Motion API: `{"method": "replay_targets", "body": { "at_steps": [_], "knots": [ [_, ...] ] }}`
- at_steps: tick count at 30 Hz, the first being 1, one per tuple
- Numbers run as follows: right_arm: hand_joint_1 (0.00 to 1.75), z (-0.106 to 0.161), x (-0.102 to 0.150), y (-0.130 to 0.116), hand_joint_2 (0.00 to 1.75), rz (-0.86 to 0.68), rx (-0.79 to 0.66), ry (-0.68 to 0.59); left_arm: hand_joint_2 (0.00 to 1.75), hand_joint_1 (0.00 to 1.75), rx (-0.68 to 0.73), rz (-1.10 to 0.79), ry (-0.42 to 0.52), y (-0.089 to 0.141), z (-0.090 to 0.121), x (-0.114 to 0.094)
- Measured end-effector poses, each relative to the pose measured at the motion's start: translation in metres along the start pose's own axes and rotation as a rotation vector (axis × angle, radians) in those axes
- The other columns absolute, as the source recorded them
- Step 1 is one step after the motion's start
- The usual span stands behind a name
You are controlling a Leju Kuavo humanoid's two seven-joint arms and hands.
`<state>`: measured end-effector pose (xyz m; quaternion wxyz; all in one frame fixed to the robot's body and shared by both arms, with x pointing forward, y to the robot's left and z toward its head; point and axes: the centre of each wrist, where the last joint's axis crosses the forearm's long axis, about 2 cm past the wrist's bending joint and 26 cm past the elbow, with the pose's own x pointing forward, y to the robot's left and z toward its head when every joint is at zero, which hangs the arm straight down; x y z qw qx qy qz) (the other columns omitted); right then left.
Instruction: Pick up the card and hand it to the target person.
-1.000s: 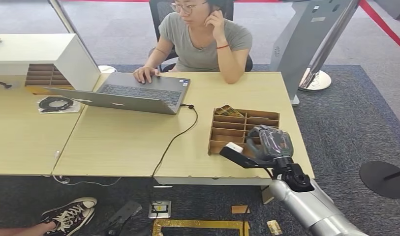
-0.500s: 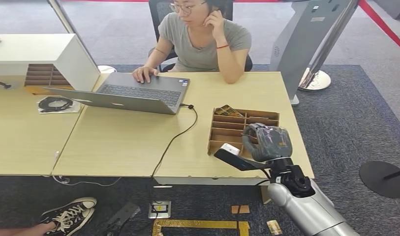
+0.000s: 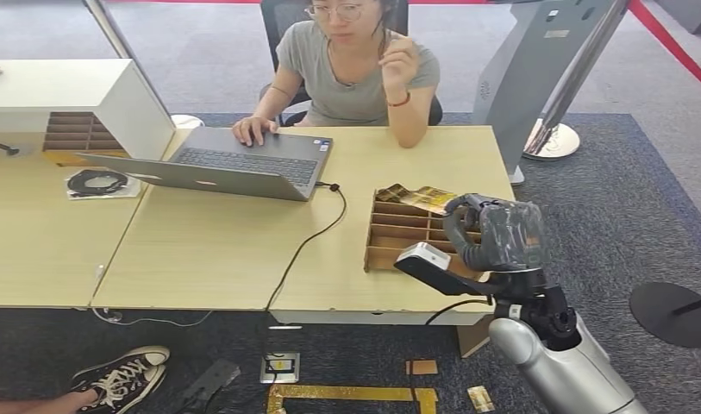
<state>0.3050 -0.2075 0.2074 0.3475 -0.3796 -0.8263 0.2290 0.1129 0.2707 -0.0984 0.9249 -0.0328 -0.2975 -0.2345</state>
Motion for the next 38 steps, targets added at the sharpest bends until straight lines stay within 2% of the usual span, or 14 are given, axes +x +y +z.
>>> {"method": "replay_targets", "body": {
  "at_steps": [6,14,23,31,33,35,37,38],
  "knots": [
    [1.75,-0.024,0.0,-0.013,1.75,0.034,-0.03,-0.056,1.75,0.0,-0.014,-0.02,-0.007,0.0,-0.001,0.003],
    [1.75,-0.087,-0.013,-0.011,1.75,0.1,-0.036,-0.114,1.75,0.0,-0.036,-0.058,-0.023,0.003,-0.007,0.021],
    [1.75,-0.143,-0.034,0.003,1.75,0.185,0.045,-0.06,1.75,0.0,-0.05,-0.08,-0.032,0.003,-0.013,0.036],
    [1.75,-0.162,-0.037,0.028,1.75,0.284,0.197,0.002,1.75,0.0,-0.051,-0.079,-0.032,0.003,-0.013,0.039],
    [1.65,-0.163,-0.036,0.033,1.75,0.309,0.243,0.012,1.75,0.0,-0.051,-0.077,-0.032,0.003,-0.013,0.039],
    [0.78,-0.165,-0.035,0.037,1.75,0.328,0.281,0.013,1.75,0.0,-0.05,-0.075,-0.032,0.003,-0.013,0.039],
    [0.0,-0.165,-0.034,0.041,1.75,0.336,0.322,0.01,1.75,0.0,-0.049,-0.072,-0.033,0.003,-0.013,0.039],
    [0.0,-0.165,-0.034,0.042,1.75,0.336,0.333,0.009,1.75,0.0,-0.048,-0.07,-0.034,0.003,-0.013,0.039]
  ]
}}
